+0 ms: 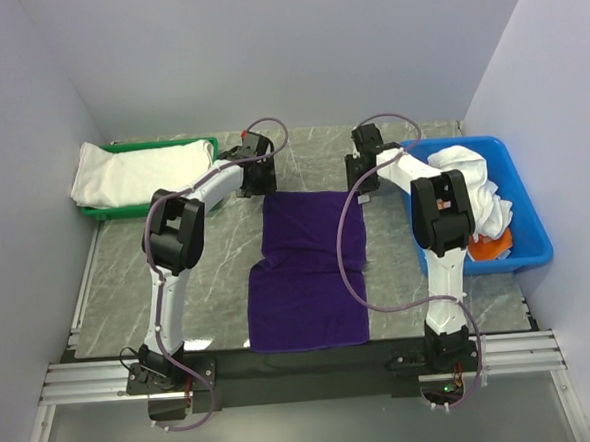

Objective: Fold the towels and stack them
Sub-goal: Flatten out the crumpled towel

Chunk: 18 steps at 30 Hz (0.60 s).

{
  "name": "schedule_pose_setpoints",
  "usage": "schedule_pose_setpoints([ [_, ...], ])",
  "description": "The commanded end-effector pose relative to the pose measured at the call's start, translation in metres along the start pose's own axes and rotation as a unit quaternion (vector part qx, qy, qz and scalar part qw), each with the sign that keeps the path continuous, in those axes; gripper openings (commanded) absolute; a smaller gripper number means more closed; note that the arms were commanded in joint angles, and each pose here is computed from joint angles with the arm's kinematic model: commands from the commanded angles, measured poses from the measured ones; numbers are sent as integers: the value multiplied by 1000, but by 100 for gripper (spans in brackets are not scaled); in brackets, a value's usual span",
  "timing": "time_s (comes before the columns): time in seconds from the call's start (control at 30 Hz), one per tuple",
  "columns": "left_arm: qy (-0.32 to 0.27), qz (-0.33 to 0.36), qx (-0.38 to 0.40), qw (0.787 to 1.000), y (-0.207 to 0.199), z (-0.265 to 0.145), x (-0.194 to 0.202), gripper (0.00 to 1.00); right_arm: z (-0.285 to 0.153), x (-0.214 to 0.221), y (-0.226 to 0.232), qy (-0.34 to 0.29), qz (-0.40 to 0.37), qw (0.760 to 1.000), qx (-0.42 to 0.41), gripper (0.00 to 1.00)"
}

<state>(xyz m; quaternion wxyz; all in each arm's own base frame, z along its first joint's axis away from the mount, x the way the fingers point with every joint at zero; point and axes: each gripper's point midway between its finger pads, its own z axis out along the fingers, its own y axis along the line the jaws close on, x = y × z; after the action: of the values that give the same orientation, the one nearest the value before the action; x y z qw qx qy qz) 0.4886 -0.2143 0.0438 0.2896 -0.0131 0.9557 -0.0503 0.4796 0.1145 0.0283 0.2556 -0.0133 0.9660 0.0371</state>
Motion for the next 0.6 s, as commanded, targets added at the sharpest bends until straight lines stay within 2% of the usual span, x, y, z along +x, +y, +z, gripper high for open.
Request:
schedule_pose_setpoints([
  [0.0,-21,-2,19,1000,-8,-1,-14,68,0,-5,5,14,-4,1000,-15,46],
  [0.33,-17,1,20,1000,-7,0,-12,68,-1,10,5,44,-2,999,-18,38],
  [0.4,-18,0,24,1000,-7,1,-14,69,-2,11,4,44,-2,999,-17,32],
  [0.43,-17,1,26,1000,-8,2,-13,69,-2,10,4,42,-3,999,-16,27],
  [0.47,-18,1,30,999,-10,2,-15,69,-2,10,4,40,-3,999,-17,18],
  [0.57,-22,2,28,999,-10,7,-18,68,-2,10,4,40,-6,999,-19,5],
])
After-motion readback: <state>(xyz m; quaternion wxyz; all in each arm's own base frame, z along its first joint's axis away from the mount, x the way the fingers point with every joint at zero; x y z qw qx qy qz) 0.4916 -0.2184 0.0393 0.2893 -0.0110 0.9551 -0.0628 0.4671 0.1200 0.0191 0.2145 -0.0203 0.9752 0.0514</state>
